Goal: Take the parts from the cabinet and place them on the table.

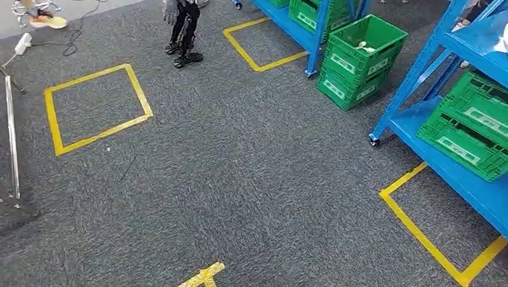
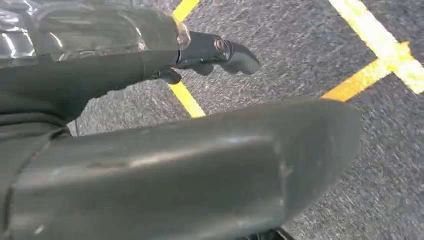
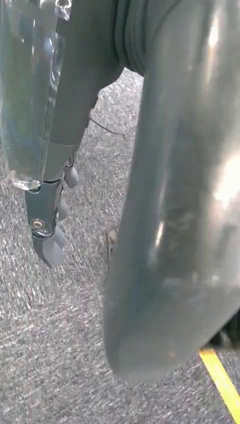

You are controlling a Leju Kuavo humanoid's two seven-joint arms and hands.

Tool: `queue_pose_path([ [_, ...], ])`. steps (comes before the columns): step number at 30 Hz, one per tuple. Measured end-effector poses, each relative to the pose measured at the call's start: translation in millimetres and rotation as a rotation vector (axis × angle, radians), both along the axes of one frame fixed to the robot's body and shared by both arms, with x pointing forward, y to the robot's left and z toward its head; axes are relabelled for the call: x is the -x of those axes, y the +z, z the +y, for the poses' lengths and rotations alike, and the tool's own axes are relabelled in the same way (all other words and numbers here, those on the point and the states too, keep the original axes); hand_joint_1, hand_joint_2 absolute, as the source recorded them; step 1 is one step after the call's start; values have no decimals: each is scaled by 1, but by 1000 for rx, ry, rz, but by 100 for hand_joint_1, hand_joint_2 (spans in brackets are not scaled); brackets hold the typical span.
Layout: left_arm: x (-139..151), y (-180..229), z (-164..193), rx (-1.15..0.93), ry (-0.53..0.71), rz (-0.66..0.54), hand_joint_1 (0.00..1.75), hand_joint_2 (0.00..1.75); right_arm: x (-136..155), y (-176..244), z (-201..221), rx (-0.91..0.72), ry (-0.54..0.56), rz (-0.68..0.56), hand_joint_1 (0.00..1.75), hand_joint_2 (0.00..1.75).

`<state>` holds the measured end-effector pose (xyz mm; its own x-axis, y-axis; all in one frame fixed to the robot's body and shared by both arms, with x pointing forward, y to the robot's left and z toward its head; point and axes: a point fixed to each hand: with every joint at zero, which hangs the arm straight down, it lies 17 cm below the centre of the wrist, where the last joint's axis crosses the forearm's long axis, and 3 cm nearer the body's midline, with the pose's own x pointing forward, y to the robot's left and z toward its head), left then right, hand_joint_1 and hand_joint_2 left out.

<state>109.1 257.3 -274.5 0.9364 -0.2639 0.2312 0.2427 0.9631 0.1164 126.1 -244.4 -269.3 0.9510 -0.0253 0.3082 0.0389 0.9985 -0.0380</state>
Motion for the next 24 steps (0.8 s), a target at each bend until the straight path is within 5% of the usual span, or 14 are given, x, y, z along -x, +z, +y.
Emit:
queue_pose_path([
  [24,-18,4,-9,-14,-63,-58,0,0,-12,2,-19,-14,-115,-25,0,0],
])
